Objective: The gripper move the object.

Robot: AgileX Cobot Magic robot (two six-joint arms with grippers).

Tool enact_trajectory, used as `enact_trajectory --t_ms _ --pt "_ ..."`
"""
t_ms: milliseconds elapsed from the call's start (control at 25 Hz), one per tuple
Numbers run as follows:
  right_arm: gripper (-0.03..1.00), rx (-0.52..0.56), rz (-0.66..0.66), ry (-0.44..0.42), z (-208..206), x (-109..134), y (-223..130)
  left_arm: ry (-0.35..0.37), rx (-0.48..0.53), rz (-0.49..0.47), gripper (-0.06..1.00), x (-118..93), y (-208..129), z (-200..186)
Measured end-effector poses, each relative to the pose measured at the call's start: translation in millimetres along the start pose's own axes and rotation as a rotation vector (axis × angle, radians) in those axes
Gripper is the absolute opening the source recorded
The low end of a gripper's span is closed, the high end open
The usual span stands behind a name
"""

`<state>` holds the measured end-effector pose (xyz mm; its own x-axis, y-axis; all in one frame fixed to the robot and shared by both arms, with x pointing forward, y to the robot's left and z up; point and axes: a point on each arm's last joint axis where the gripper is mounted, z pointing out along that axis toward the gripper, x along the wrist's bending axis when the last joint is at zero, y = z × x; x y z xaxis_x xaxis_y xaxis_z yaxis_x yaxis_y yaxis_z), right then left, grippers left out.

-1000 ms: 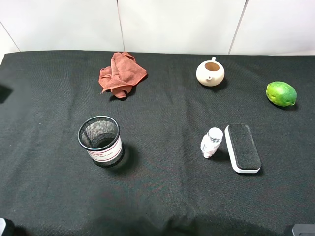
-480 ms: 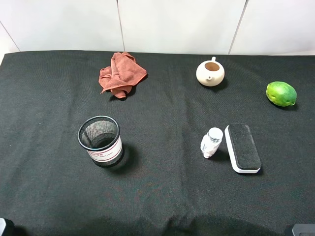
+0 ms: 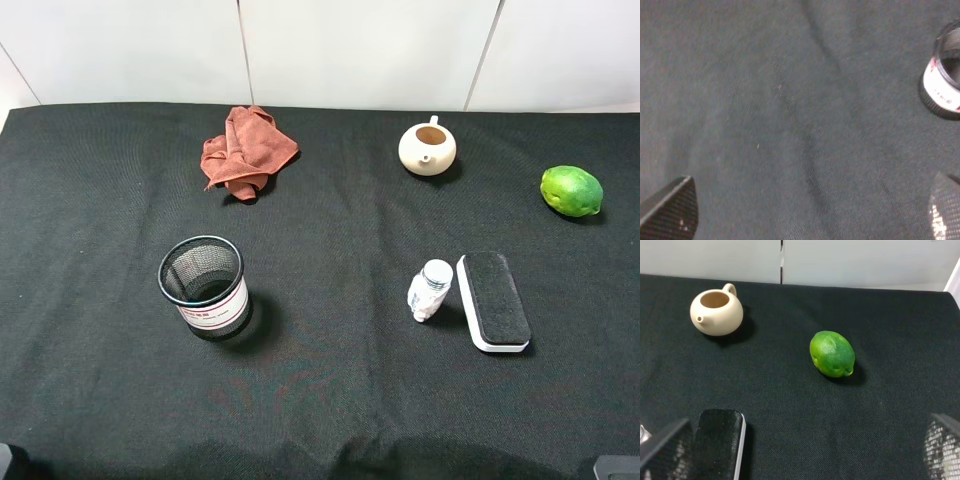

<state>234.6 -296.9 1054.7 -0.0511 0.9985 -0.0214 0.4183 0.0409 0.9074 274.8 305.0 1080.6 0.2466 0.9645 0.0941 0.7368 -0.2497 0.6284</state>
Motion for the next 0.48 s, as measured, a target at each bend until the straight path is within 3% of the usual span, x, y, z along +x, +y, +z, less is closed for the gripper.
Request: enact_trajectory --t_ms 480 --pt "0.69 0.000 0.000 0.000 0.0 0.0 0.0 0.088 -0.171 -0.138 0.97 -10.2 -47.1 10.6"
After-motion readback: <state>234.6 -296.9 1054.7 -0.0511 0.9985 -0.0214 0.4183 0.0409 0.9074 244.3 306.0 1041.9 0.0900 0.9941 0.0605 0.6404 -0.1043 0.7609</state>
